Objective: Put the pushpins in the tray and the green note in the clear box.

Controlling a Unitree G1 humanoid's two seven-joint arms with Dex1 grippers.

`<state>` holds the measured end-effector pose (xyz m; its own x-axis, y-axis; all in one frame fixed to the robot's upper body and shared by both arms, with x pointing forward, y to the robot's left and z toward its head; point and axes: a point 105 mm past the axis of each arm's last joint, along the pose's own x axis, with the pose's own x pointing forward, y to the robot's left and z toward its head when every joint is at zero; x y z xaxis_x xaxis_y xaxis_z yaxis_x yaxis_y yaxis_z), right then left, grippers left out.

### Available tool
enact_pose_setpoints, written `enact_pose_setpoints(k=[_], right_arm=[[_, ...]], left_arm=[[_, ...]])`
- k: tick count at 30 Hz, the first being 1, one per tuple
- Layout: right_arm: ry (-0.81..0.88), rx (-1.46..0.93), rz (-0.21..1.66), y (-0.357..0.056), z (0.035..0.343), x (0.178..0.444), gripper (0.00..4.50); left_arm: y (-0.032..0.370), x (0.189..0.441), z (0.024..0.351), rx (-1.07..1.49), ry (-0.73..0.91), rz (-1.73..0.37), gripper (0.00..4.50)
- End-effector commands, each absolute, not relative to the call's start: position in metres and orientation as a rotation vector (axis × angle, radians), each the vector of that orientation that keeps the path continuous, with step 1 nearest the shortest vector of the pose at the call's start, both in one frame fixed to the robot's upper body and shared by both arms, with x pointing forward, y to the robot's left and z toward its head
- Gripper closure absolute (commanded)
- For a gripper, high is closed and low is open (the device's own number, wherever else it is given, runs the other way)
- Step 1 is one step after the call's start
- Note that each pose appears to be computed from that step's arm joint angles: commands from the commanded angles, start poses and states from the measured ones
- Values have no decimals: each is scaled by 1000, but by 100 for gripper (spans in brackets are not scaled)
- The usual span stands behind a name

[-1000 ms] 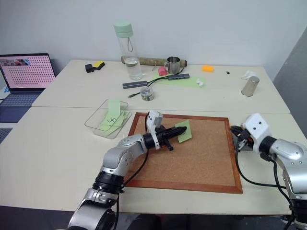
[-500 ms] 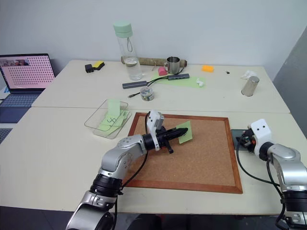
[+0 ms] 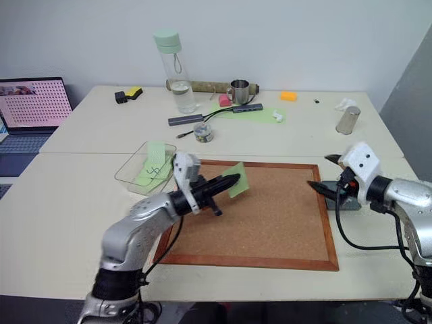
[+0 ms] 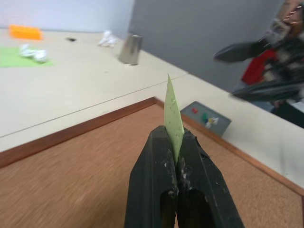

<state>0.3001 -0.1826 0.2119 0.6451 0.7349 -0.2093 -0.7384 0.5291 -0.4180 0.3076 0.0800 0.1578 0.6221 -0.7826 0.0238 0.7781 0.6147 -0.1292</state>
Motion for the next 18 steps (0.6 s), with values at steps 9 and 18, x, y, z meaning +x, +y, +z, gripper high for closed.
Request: enact_pose_setpoints(k=[9, 18], right_arm=[[-99, -456, 1231, -114, 256, 272, 27], [-88, -439, 1287, -105, 253, 266, 22]], left_arm=[[216, 352, 214, 127, -93, -351, 450], [251, 397, 209, 143, -21, -222, 398]])
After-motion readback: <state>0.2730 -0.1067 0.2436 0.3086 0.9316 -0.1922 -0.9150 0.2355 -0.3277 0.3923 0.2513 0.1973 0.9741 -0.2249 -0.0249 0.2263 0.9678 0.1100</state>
